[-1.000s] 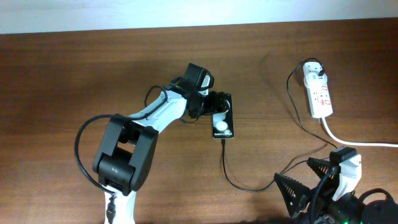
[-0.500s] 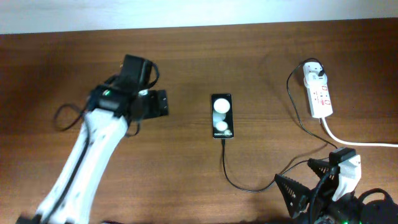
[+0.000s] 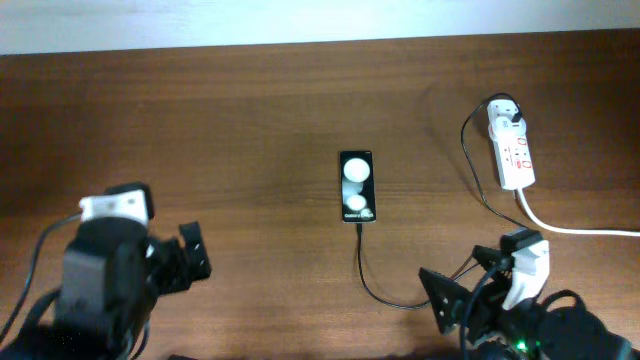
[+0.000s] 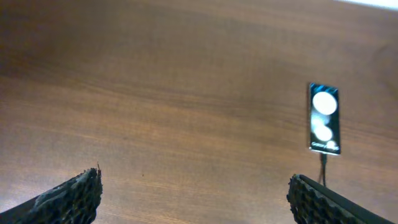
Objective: Plug charger to phone and switch on socket
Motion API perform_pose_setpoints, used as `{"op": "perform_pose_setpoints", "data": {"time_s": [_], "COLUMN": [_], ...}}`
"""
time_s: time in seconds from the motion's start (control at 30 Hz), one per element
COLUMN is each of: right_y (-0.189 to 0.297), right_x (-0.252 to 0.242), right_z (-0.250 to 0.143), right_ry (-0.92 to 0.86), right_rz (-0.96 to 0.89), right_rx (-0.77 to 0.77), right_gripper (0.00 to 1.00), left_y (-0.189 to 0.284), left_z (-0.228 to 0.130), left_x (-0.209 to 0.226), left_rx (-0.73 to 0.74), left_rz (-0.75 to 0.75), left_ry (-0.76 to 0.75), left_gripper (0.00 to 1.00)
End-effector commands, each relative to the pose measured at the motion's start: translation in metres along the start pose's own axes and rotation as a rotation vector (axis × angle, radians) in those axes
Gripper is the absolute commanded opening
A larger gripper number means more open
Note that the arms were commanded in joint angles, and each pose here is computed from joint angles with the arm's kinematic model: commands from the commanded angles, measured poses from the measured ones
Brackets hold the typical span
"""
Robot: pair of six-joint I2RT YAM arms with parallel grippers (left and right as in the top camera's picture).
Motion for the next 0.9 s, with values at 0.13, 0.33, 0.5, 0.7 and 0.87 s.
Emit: {"op": "perform_pose_setpoints", "data": {"time_s": [0.13,0.33,0.5,0.7,0.87], "right_y": [-0.013,-0.013,-0.013,-0.027,-0.069], "right_x": [0.002,0.002,0.001,0.0,0.004], "right_z": [0.0,0.0,0.001,-0.003,-0.023], "right_ry": [-0.016,-0.016,-0.016,0.006,0.066], "right_rz": [0.006,0.005,0.001,-0.055,-0.157], "right_rx": [-0.034,-0.034,-0.038,-0.006,0.123], "right_gripper": [0.99,0.99,0.99,0.99,0.99], "left_y": [0.049,0.069,0.095,0.129,0.133], "left_z": [-0.029,-0.054,-0.068,-0.096,-0.1], "left_x": [0.039,0.056,0.059,0.063,0.064], "left_rx": [-0.121,-0.152,-0.278,-0.457,-0.478], "left_rz": [0.084,0.16,0.142,0.114,0.147], "left_ry": [0.108,0.185,0.206,0.235,0.261], "left_gripper": [0.99,0.99,0.99,0.99,0.99]}}
Point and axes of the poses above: each gripper's point midway between its finger pads, its own y axis back along the fingers, its own x axis along the line the jaws close on, z = x × y, the point moved 1 cm from there along y, back along the fingers, and after that the axes turned 8 degrees about -y, right-handed, at the moved point
